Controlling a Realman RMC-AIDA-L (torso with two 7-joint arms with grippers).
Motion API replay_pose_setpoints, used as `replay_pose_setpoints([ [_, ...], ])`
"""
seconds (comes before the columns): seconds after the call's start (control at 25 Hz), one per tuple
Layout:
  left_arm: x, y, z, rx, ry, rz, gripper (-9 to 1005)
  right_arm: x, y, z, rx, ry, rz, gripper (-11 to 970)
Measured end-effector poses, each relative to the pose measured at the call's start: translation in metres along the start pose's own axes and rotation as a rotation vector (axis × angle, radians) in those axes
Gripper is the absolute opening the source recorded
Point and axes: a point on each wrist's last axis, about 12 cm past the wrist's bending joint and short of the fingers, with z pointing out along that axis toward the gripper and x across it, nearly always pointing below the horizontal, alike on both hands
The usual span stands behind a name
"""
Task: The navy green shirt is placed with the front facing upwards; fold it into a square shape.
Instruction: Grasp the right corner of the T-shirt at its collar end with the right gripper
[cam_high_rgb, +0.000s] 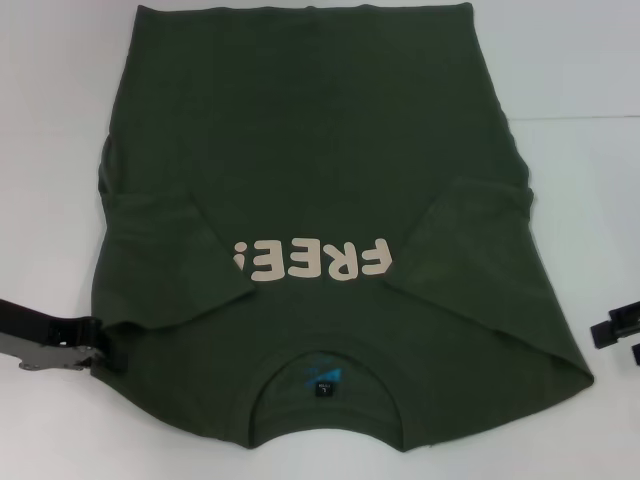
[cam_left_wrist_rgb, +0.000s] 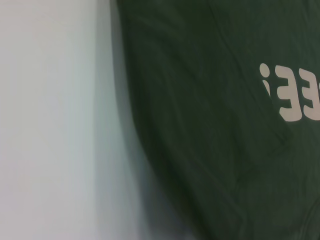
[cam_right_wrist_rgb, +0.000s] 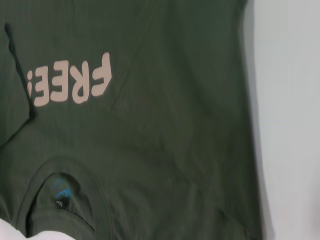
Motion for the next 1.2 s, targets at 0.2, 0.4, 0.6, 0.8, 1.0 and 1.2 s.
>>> replay_pose_setpoints([
  [0.2,0.001,0.001,0.001,0.003,0.0,0.002,42,0.002,0.004,0.015,0.007,0.019,-0.011,853],
  [0.4,0.001,0.0,0.001,0.005,-0.001,0.002,42,0.003,0.004,0.024,0.037,0.034,-0.025,853],
  [0.6,0.002,0.0,0.001,0.006,0.0,0.003,41,0.004,0.002,0.028,0.042,0.028,-0.024,853],
  [0.8,0.002,0.0,0.002,0.007,0.0,0.002,42,0.005,0.002,0.033,0.039,0.027,-0.029,853],
  [1.0,0.002,0.0,0.002,0.007,0.0,0.003,42,0.005,0.003,0.035,0.041,0.022,-0.034,854],
  [1.2,0.002,0.0,0.002,0.006,-0.002,0.003,41,0.005,0.003,0.038,0.049,0.019,-0.037,854],
])
